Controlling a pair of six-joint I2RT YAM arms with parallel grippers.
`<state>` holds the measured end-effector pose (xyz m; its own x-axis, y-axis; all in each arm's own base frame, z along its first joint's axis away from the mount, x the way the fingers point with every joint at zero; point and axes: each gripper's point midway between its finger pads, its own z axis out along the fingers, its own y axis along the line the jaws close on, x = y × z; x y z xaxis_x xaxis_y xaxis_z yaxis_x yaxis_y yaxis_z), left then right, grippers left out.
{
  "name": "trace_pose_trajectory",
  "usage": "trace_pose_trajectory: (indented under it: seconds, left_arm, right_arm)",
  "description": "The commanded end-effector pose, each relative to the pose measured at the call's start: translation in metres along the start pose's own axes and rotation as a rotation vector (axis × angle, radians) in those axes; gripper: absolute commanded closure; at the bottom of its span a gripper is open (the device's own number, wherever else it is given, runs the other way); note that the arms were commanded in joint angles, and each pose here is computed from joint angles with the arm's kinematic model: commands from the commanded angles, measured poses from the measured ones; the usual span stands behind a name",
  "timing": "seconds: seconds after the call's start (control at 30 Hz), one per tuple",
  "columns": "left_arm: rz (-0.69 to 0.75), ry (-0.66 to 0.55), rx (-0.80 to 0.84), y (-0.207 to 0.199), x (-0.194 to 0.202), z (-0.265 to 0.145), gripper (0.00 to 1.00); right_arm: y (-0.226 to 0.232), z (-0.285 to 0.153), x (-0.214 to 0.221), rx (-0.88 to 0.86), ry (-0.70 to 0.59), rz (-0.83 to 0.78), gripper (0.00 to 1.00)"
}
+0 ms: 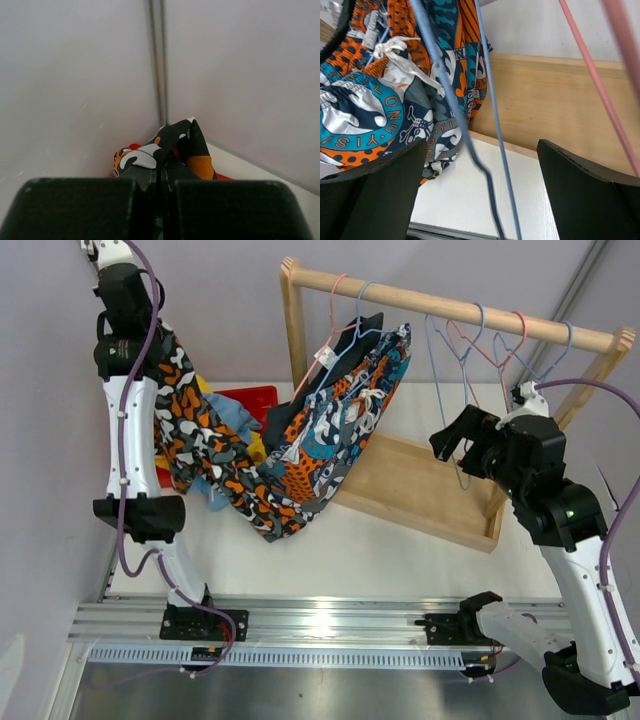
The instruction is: Remove the shorts from the hanger
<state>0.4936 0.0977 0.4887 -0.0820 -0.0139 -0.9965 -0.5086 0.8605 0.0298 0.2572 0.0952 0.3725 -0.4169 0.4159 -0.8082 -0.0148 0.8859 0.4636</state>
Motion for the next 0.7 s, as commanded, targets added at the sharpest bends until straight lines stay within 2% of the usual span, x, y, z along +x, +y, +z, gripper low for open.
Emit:
trace_pose_trajectory:
  seconds: [0.0, 0.07, 0.17, 0.2, 0.3, 0.33, 0.43, 0.53, 0.6, 0.63, 0.67]
  left_arm:
    - [-0.053, -0.015, -0.125, 0.029, -0.003, 0.007, 1.00]
    - [-0.041, 0.015, -0.155, 0.031, 0.011, 0.013, 1.00]
    - [-0.023, 0.066, -0.157, 0.024, 0.037, 0.027, 0.87]
    - [-0.015, 0.089, -0.142, 0.018, 0.048, 0.032, 0.63]
    - [0.001, 0.162, -0.128, 0.007, 0.082, 0.048, 0.10]
    - [0.004, 0.186, -0.132, 0.006, 0.092, 0.050, 0.01]
    - [-0.003, 0.238, -0.131, 0.002, 0.109, 0.052, 0.01]
    - [-0.013, 0.253, -0.099, -0.004, 0.105, 0.034, 0.01]
    - [-0.010, 0.248, -0.066, -0.007, 0.098, 0.013, 0.01]
    - [0.007, 0.235, -0.005, -0.023, 0.092, 0.000, 0.01]
    - [-0.005, 0.194, 0.025, -0.025, 0.071, -0.021, 0.01]
  right_arm:
    - [0.012, 0.004, -0.009, -0.057, -0.038, -0.004, 0.01]
    - [0.012, 0.006, -0.006, -0.063, -0.029, -0.004, 0.01]
    - [0.015, 0.005, -0.004, -0.085, -0.026, -0.006, 0.00]
    - [0.018, 0.004, -0.005, -0.104, -0.032, -0.010, 0.01]
    - [0.038, -0.007, -0.007, -0.225, -0.036, -0.040, 0.01]
    - [0.044, -0.012, -0.008, -0.262, -0.040, -0.048, 0.01]
    - [0.071, -0.033, -0.012, -0.417, -0.047, -0.089, 0.01]
    - [0.101, -0.050, -0.014, -0.581, -0.030, -0.122, 0.00]
    - [0.122, -0.062, -0.015, -0.694, -0.025, -0.148, 0.01]
    - [0.136, -0.067, -0.016, -0.746, -0.015, -0.163, 0.01]
    - [0.145, -0.070, -0.020, -0.774, -0.023, -0.172, 0.01]
